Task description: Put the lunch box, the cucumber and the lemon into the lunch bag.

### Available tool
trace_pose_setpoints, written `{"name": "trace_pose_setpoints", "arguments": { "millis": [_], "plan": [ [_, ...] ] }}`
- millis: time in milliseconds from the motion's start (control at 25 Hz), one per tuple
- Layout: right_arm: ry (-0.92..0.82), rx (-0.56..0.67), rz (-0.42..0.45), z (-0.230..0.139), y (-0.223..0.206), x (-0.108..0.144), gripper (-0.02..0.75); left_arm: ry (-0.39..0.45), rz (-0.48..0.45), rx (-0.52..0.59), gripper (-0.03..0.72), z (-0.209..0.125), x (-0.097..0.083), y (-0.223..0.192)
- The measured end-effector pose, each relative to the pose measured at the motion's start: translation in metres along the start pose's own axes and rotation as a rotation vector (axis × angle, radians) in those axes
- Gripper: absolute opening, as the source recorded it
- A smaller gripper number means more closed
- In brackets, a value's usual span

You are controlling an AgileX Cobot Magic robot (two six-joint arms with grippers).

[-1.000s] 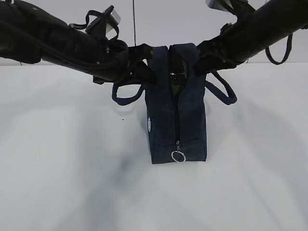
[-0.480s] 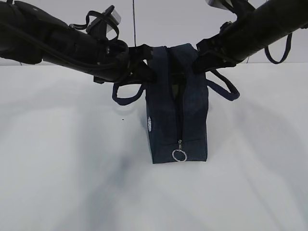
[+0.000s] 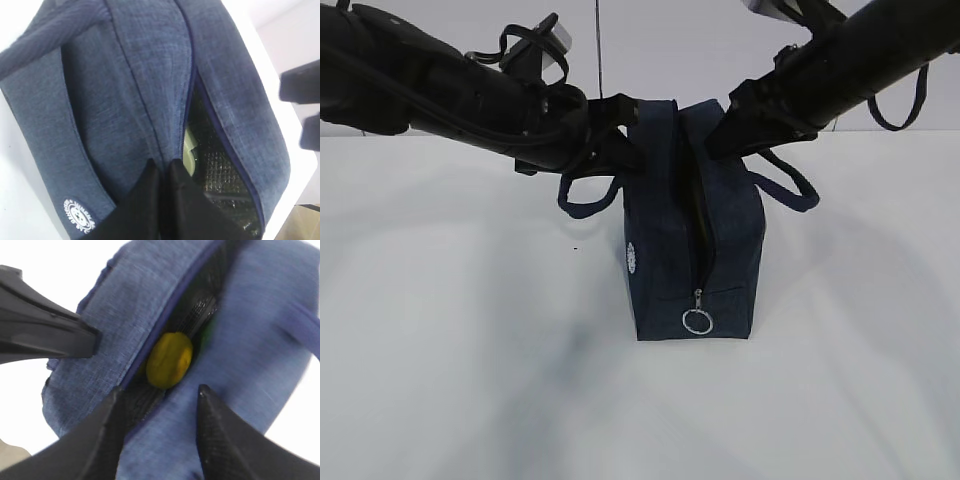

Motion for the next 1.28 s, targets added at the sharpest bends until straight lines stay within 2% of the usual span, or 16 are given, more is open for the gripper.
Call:
{"name": "trace_pose_setpoints", "arguments": {
  "millis": [280,560,1280],
  "plan": [
    [0.078,0.01,0.0,0.014,0.016,0.007,0.356,-0.002,0.002,-0.002,-0.005,0.0,0.0,0.0],
    [0.18,0.133,-0.007,0.007,0.035,0.013,0.356,-0.004,0.008,-0.008,-0.005,0.001,0.001,0.0],
    [0.201,0.198,-0.008,-0.002,0.039,0.013,0.356,-0.003,0.014,-0.013,-0.005,0.002,0.002,0.0]
  ]
}}
Point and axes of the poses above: a point on each arm's last joint axis where the gripper is mounted, y pointing back along that axis away from the gripper, x along the wrist's bending axis when the last joint is at zero, z = x × y, the point moved 8 cm from there along -y, pointing out along that axis toward the gripper, and after that the axes turned 6 degrees about -y, right-handed, at the moved point
